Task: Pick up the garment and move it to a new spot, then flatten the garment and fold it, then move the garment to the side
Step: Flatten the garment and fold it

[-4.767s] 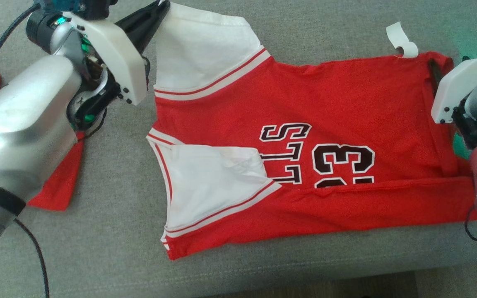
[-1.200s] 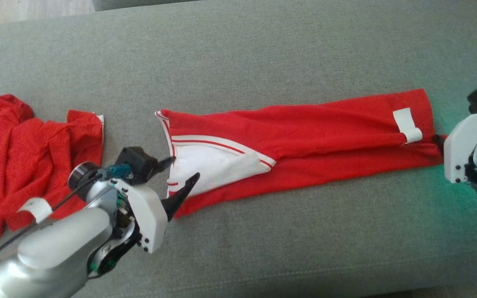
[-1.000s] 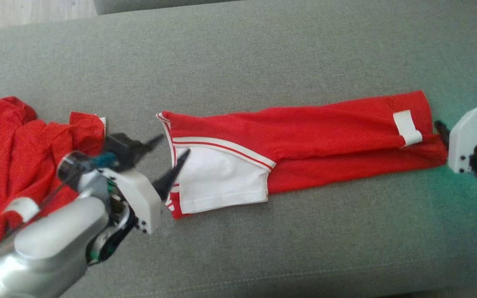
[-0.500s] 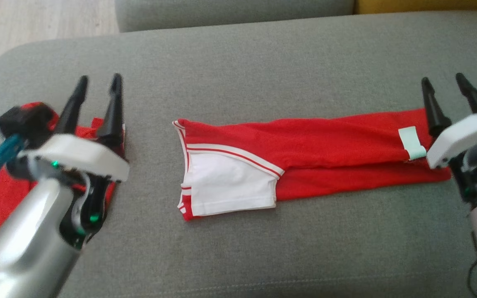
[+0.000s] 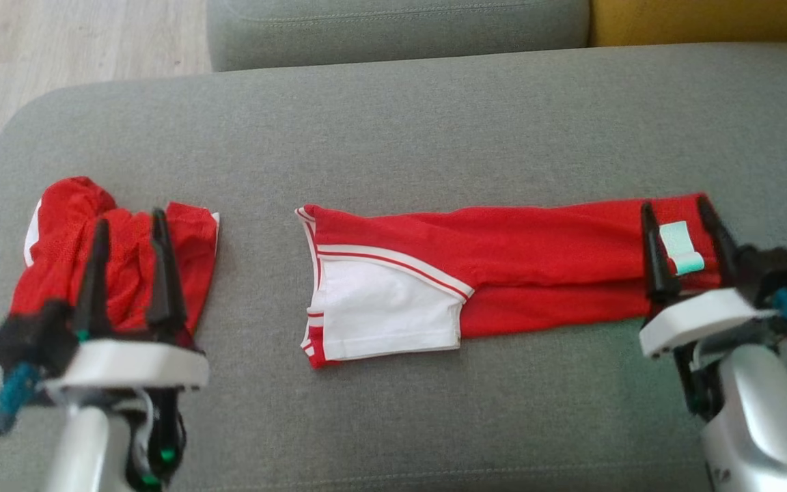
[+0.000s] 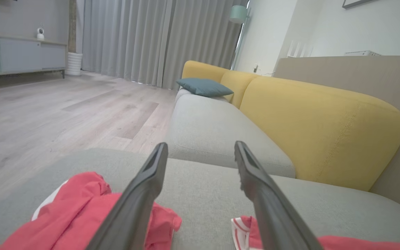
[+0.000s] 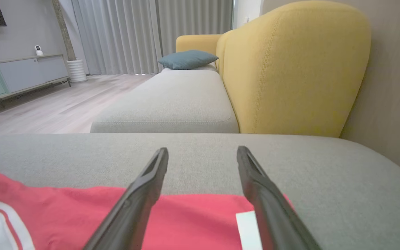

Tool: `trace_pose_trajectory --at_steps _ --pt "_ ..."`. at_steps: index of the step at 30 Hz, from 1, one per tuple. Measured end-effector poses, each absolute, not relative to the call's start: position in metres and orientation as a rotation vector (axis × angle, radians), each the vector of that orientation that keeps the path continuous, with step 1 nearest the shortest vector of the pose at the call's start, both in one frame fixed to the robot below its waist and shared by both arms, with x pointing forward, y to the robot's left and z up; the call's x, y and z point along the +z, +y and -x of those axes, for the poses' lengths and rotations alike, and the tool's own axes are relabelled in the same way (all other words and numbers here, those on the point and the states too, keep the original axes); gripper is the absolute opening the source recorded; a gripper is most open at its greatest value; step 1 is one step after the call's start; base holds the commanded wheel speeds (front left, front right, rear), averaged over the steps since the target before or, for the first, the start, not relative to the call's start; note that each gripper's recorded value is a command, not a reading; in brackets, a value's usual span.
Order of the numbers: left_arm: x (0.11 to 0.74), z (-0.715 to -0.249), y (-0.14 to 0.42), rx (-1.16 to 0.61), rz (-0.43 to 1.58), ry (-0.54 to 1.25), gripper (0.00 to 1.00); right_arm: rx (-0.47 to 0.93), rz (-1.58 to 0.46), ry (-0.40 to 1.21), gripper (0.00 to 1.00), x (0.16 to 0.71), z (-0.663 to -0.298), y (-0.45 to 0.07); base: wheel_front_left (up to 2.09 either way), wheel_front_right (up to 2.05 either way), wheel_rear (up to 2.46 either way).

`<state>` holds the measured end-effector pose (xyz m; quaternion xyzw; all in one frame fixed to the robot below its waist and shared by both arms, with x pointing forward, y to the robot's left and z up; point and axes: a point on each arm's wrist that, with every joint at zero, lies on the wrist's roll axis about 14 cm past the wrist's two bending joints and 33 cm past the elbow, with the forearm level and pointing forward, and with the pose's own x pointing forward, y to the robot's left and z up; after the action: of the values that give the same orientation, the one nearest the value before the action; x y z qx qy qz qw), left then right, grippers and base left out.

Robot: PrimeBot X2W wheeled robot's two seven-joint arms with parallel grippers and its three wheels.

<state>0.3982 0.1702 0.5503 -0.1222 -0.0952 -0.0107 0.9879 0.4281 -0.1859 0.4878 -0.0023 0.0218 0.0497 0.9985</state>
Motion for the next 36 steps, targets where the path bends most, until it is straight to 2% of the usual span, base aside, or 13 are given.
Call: trace_pose_trajectory --at_steps 8,13,19,24,29,36 --pt "0.539 -0.394 0.173 -0.026 0.243 -0.177 1.0 0.065 0.009 0.075 1.0 0.474 -0.429 -0.193 0.0 0.0 0.0" --pt "0.521 -0.398 0.17 -0.038 0.249 -0.131 1.0 -0.04 -0.012 0.198 1.0 0.445 -0.432 -0.224 0.0 0.0 0.0" --pt "0.51 -0.411 0.169 -0.054 0.244 -0.103 1.0 -0.165 -0.045 0.308 1.0 0.426 -0.45 -0.257 0.0 0.0 0.0" --pt "0.502 -0.419 0.174 -0.045 0.244 -0.085 1.0 -0.215 -0.051 0.419 1.0 0.4 -0.455 -0.267 0.0 0.0 0.0" --pt "0.494 -0.419 0.18 -0.031 0.229 -0.064 1.0 -0.24 -0.048 0.536 1.0 0.373 -0.444 -0.27 0.0 0.0 0.0" --pt "0.491 -0.425 0.177 -0.039 0.233 -0.059 1.0 -0.277 -0.08 0.574 1.0 0.364 -0.444 -0.275 0.0 0.0 0.0"
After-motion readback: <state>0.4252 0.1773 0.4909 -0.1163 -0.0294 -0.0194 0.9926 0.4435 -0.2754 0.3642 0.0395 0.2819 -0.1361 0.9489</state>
